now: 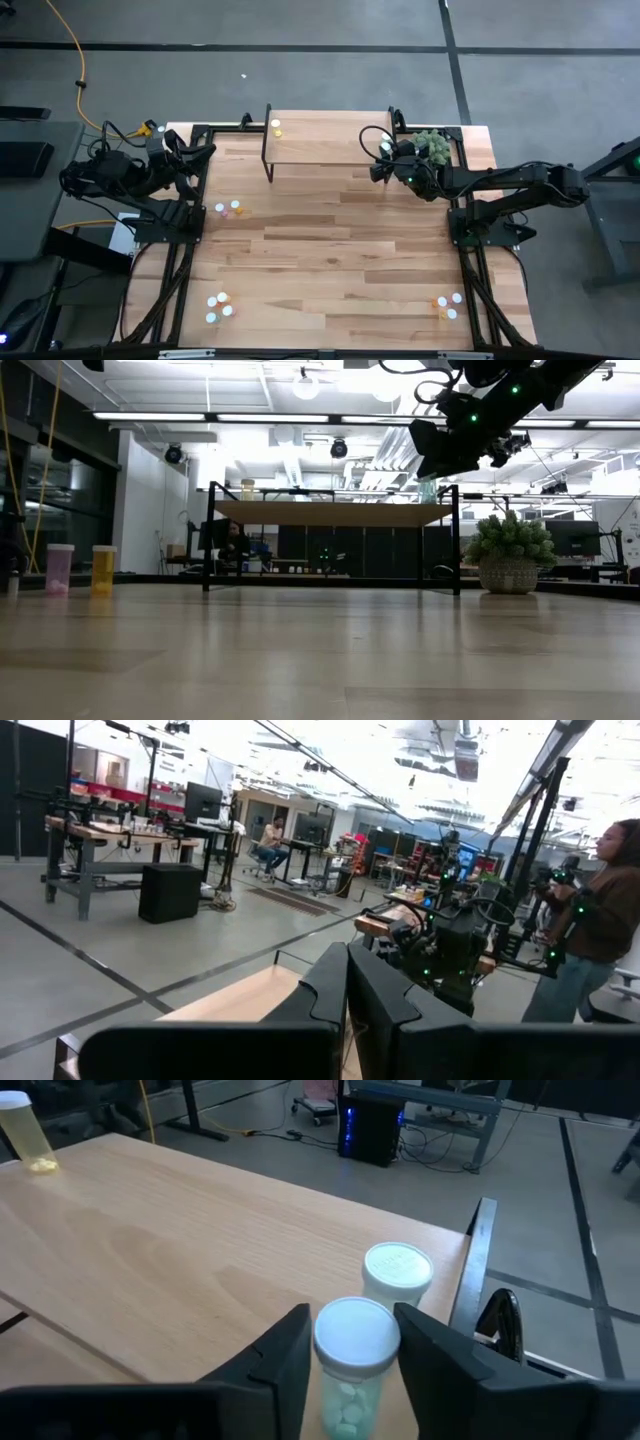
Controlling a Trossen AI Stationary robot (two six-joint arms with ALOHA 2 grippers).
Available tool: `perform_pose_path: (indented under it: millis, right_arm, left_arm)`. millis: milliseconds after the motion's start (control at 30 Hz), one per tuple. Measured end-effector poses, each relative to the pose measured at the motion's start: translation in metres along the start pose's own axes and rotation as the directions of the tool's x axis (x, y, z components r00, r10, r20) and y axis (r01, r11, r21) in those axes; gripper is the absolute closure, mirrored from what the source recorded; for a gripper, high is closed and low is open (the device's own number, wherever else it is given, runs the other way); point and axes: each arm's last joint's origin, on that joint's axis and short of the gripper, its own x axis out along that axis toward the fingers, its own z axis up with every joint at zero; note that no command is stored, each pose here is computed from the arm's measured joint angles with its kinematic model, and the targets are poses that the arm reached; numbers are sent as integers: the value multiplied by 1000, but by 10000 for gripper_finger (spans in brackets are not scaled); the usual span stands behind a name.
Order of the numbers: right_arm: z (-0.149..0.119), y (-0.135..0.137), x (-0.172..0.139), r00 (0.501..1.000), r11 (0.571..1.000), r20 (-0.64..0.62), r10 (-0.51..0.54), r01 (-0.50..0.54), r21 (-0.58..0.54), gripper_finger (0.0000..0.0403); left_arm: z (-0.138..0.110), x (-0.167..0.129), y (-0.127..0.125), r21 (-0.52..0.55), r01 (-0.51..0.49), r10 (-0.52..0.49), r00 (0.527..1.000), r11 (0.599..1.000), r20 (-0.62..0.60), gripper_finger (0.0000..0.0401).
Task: Pick and place medicine bottles onto shelf by color
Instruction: Put the top blue pill bottle aligned with the other blue pill bottle on the shelf, then put the blue pill bottle aligned with the other blue pill bottles on the shelf
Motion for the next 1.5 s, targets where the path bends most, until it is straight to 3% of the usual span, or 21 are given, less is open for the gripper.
perform_pose_path:
  millis: [267,967,1200,1400,1500]
  right_arm:
    - [0,0,0,1000,1000,1,-2,2,0,213]
    - [5,-2,-3,1000,1000,17,14,-14,-2,163]
    - [35,-3,-16,995,996,45,88,-87,-5,162]
    - [90,-2,-36,967,977,149,208,-211,3,162]
    - [117,-2,-47,930,946,200,309,-321,33,162]
  left_arm:
    - [0,0,0,0,0,0,1000,1000,0,401]
    - [0,0,0,-4,2,-2,1000,1000,0,401]
    - [0,0,0,-23,4,-4,1000,1000,1,401]
    - [0,0,0,-21,10,-10,1000,1000,2,401]
    - [0,0,0,-21,11,-11,1000,1000,2,401]
